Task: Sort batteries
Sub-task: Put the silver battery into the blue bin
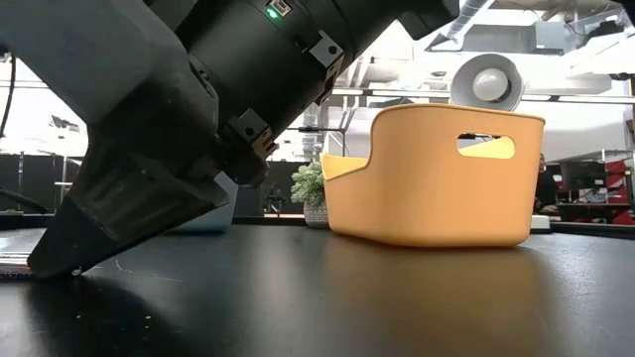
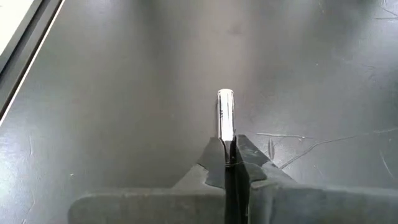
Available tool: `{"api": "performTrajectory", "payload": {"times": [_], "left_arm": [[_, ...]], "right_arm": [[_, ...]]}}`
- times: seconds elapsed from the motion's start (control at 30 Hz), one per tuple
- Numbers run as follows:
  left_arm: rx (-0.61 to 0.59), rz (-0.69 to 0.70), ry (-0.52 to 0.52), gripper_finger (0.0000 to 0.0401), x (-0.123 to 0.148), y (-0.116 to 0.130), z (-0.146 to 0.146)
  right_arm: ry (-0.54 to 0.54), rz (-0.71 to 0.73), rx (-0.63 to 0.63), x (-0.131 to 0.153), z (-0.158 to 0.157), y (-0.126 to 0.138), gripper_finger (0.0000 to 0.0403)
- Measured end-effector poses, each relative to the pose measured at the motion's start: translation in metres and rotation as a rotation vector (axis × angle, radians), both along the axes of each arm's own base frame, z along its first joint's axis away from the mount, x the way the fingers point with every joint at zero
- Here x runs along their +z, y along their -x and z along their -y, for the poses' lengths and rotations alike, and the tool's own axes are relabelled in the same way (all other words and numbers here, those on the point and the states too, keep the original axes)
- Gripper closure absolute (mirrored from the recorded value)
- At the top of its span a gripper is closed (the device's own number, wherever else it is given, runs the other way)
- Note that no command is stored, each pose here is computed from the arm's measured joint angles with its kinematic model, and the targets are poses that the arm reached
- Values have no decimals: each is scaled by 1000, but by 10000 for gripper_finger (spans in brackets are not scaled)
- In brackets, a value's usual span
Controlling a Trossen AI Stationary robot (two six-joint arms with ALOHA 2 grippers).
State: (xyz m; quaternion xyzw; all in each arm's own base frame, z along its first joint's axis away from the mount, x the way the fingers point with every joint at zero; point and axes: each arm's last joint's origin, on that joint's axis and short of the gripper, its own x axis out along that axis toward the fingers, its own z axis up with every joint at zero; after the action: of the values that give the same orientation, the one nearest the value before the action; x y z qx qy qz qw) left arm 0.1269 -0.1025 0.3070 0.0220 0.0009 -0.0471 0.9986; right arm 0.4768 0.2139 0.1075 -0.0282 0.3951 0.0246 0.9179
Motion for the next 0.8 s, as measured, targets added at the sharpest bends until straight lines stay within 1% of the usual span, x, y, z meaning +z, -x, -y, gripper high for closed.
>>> {"api": "performTrajectory", "payload": {"times": [0.2, 0.43, 0.53, 0.8], "left_arm": [[0, 1, 4, 231, 0, 0, 0], [0, -1, 12, 231, 0, 0, 0], [-1, 0, 13, 231, 0, 0, 0], [-1, -1, 15, 231, 0, 0, 0]], "right_arm": [[4, 14, 11, 2, 0, -1, 394], [35, 43, 60, 14, -4, -8, 394], [53, 34, 74, 19, -3, -9, 394], [83, 5, 55, 24, 4, -12, 395]]}}
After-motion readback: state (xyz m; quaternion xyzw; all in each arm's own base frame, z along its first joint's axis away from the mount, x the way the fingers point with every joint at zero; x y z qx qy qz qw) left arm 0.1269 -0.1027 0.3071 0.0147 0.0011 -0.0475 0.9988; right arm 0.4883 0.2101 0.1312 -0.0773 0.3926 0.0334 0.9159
